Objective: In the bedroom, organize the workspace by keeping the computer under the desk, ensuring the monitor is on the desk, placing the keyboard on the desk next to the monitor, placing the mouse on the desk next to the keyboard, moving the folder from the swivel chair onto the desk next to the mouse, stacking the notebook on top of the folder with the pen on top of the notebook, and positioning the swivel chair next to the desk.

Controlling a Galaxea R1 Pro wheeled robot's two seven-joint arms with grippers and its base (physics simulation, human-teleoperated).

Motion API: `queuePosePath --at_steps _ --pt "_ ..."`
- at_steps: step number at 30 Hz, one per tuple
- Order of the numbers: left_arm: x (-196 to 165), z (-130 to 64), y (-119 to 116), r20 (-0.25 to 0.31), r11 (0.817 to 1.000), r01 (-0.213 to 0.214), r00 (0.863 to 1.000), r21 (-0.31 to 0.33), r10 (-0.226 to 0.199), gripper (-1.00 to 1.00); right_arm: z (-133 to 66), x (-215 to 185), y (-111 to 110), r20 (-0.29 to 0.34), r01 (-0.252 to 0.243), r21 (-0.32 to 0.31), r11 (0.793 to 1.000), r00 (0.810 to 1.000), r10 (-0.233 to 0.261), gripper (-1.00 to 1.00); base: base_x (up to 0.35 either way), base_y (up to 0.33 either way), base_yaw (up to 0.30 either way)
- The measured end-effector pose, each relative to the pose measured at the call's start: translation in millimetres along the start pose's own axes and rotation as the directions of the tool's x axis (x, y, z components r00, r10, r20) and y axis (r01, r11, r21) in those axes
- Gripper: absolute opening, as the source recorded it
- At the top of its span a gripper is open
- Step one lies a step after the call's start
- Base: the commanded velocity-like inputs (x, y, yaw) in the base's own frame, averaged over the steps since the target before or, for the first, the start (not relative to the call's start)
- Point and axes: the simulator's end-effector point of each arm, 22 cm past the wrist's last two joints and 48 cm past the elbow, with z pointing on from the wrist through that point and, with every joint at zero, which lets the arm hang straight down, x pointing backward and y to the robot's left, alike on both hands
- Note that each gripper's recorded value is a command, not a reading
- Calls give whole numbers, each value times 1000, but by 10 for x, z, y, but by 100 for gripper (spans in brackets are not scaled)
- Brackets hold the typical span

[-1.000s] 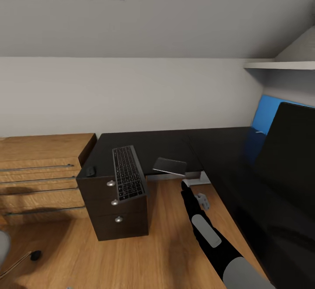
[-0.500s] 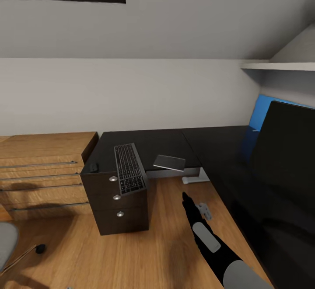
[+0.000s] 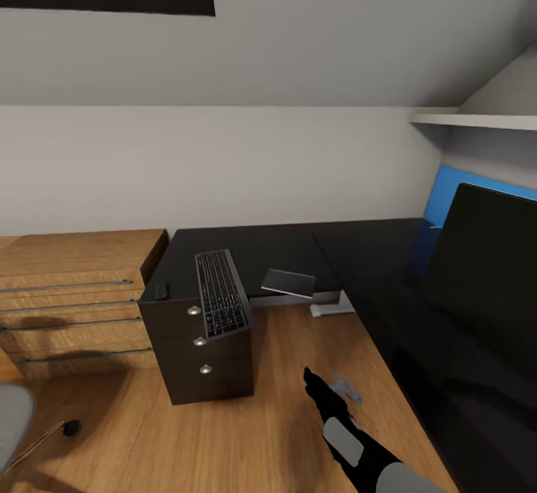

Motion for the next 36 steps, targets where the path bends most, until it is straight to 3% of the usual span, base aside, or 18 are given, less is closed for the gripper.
queuePosePath --at_steps 1,3,7,11,12,15,19,22,28,30,36 --pt "39 -14 -10 -16 1000 0 1000 0 0 100 -22 56 -153 -6 74 22 997 997 -74 100 0 0 0" --pt "72 -43 -28 -36 1000 0 999 0 0 100 -57 66 -283 -2 149 40 988 989 -149 100 0 0 0" --pt "173 -101 -40 -85 1000 -4 996 -3 4 100 -134 -5 -462 32 276 62 959 960 -278 100 0 0 0" --pt "398 -163 40 -153 1000 -19 988 -21 16 100 -220 -80 -561 67 369 74 927 925 -374 100 0 0 0" --pt "613 -144 110 -209 998 -48 977 -37 39 100 -279 -34 -674 63 416 88 905 904 -422 100 0 0 0" --pt "795 -78 79 -269 994 -95 960 -45 79 100 -382 54 -831 35 448 109 887 890 -454 100 0 0 0" --pt "937 -38 -18 -322 988 -150 938 -38 130 100 -527 204 -964 2 463 117 879 885 -466 100 0 0 0" --pt "956 -53 -66 -336 984 -176 929 -31 156 100 -588 238 -978 -9 468 116 876 882 -470 100 0 0 0" --pt "928 -106 -115 -346 979 -201 921 -22 181 100 -693 307 -944 -30 484 104 869 875 -484 100 0 0 0" --pt "908 -125 -124 -346 979 -204 920 -21 185 100 -725 340 -910 -38 502 89 860 865 -501 100 0 0 0" --pt "841 -194 -131 -345 979 -205 920 -21 185 100 -784 301 -848 -41 509 83 856 860 -508 100 0 0 0"
